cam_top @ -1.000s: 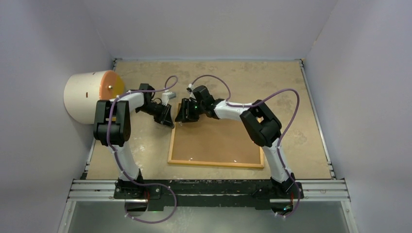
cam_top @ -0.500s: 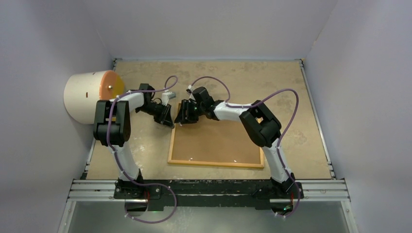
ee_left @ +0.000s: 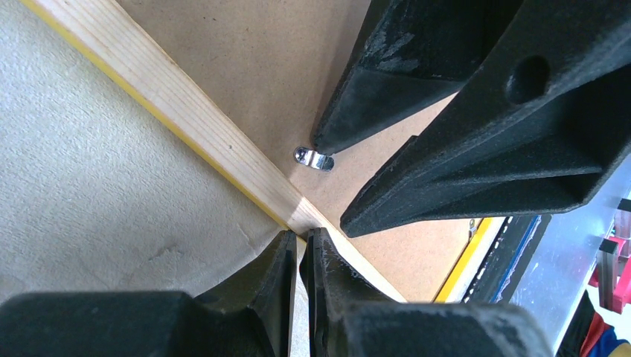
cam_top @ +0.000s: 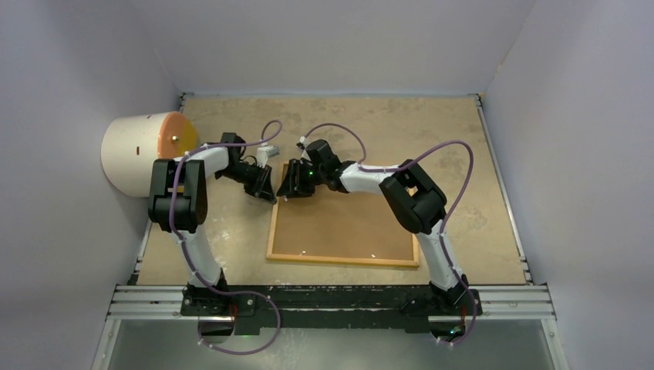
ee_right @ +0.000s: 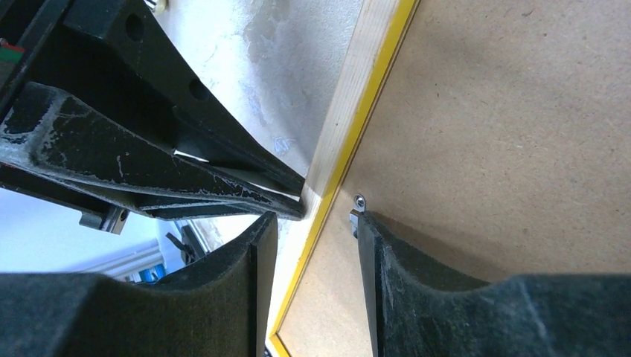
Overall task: Put the photo into the frame
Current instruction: Install the photo frame at the center of the board.
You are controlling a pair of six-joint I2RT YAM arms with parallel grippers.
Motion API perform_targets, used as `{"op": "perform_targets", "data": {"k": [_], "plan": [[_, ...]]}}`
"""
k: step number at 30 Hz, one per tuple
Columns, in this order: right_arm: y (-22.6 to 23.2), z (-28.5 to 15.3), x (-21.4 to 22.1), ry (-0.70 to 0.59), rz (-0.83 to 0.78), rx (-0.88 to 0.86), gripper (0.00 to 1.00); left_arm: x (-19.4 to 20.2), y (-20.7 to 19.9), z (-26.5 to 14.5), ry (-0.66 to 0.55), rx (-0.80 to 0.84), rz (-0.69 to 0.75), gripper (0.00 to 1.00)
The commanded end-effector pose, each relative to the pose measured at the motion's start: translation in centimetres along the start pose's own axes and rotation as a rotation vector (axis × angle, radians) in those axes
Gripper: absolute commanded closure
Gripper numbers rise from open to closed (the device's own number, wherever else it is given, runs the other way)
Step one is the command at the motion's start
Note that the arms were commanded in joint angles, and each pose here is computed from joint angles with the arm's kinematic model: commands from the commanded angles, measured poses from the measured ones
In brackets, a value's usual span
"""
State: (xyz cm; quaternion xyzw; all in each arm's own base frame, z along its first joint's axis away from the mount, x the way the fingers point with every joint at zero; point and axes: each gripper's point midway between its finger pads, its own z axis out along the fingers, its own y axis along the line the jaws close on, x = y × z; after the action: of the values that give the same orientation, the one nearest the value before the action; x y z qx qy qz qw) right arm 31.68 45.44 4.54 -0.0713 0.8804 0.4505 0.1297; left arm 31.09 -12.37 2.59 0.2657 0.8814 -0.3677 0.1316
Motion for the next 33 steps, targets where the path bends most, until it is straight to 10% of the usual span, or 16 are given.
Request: {"op": "perform_targets", "data": {"k": [1, 33], "plan": [[0.2, -0.5, 2.4, 0.049, 0.022, 0.01, 0.53, 0.5, 2.5, 0.7, 0.035, -0.102, 0.089, 0.98], [-2.7, -1.3, 0.5, -0.084, -0.015, 0.166, 0.56, 0.6, 2.2, 0.4, 0.036, -0.101, 0.1, 1.0]]}}
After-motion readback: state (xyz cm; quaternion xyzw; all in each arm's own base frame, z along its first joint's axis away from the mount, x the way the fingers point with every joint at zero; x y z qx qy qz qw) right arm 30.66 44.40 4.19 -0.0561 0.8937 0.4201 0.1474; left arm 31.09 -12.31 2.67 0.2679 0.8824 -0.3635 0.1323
